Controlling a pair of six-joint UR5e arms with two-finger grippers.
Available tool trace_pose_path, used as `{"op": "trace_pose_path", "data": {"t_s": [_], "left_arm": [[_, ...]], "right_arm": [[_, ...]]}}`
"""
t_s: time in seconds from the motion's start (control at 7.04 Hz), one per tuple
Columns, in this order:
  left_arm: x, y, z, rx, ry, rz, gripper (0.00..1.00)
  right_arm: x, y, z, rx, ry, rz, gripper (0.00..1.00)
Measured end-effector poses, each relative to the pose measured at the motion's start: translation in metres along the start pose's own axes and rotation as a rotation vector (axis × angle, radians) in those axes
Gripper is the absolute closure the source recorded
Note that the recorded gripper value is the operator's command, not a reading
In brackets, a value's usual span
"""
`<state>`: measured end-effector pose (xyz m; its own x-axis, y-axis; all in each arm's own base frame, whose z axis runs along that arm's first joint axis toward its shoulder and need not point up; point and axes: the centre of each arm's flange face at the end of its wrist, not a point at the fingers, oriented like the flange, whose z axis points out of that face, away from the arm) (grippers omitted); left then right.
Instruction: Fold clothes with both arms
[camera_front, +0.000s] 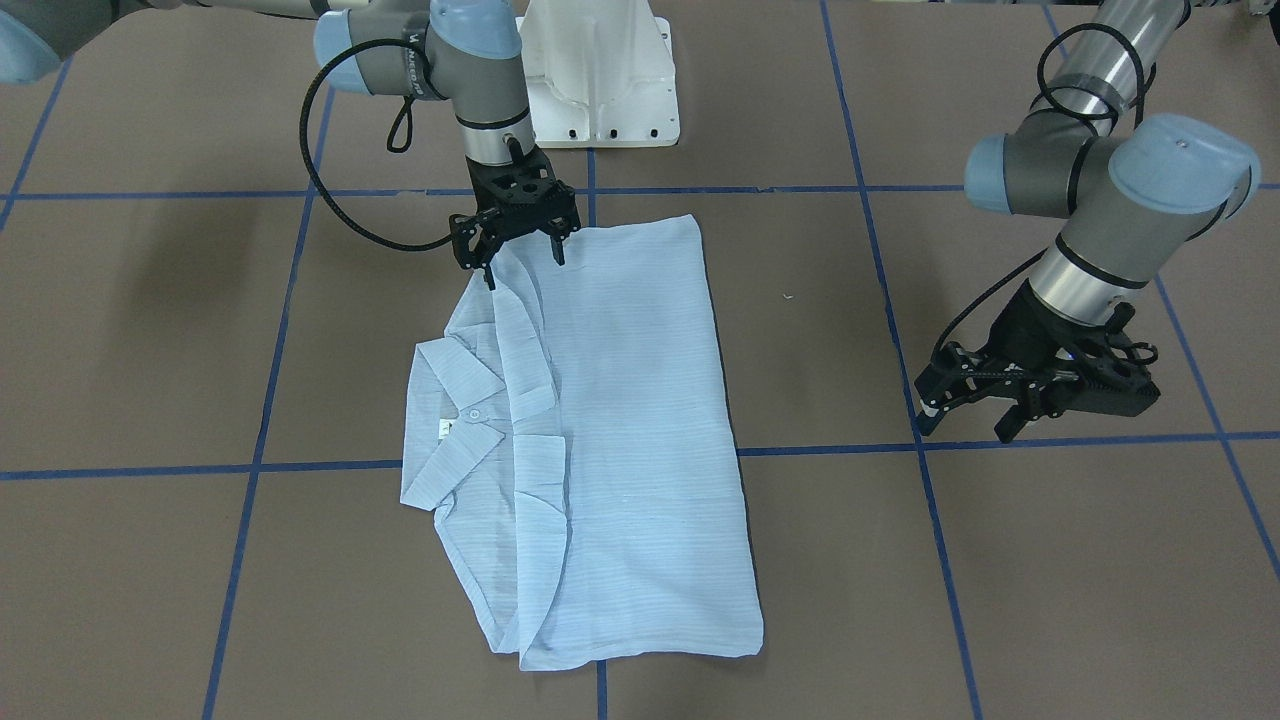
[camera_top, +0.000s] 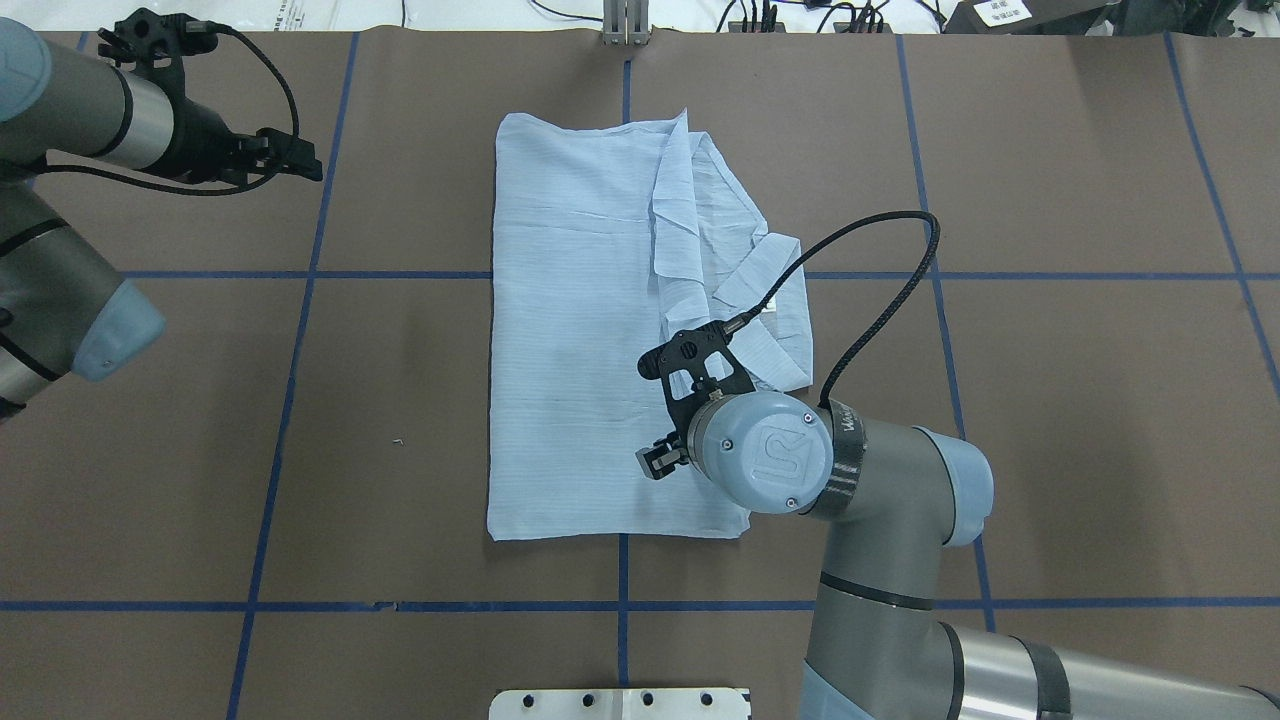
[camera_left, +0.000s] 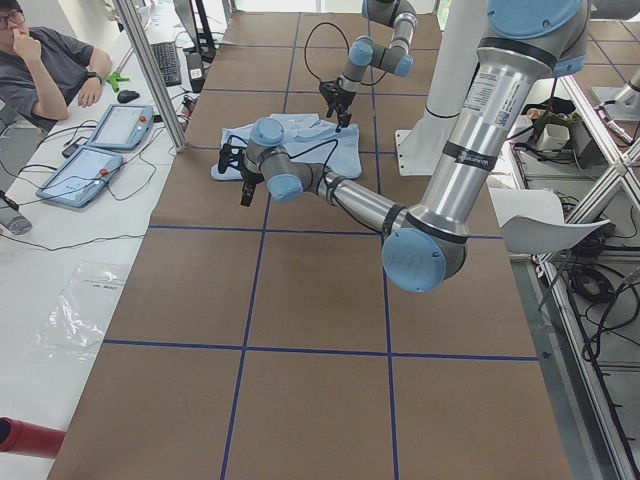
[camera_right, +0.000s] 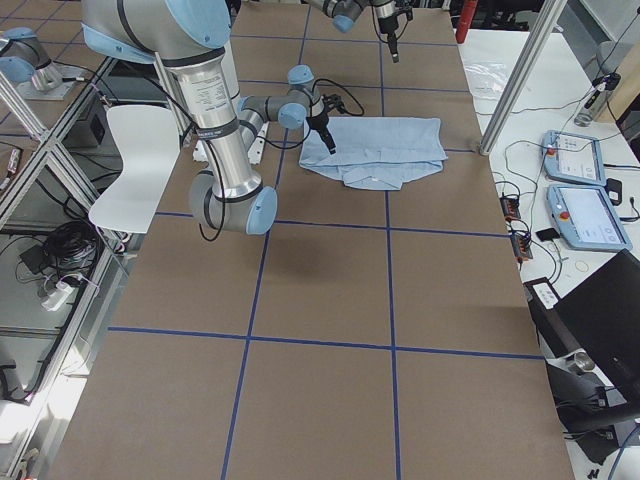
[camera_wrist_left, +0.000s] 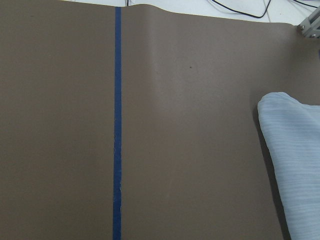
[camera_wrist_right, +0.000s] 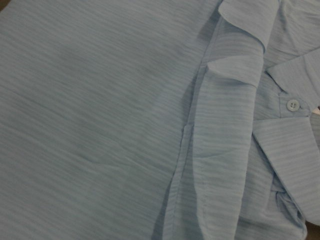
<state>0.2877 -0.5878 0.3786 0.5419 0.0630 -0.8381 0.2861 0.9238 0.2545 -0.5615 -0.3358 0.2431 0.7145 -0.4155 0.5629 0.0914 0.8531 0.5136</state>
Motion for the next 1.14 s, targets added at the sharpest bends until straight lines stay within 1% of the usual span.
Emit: {"op": "trace_pose_path", "data": {"t_s": [0.71, 1.14], "left_arm": [[0.004, 0.001, 0.002, -0.003, 0.004, 0.001, 0.0], [0.006, 0.0, 0.002, -0.003, 0.006, 0.001, 0.0]], "right_arm": [[0.011, 0.025, 0.025, -0.017, 0.063, -0.042, 0.0], [0.017, 0.029, 0.032, -0.026, 0.08, -0.053, 0.0]]}}
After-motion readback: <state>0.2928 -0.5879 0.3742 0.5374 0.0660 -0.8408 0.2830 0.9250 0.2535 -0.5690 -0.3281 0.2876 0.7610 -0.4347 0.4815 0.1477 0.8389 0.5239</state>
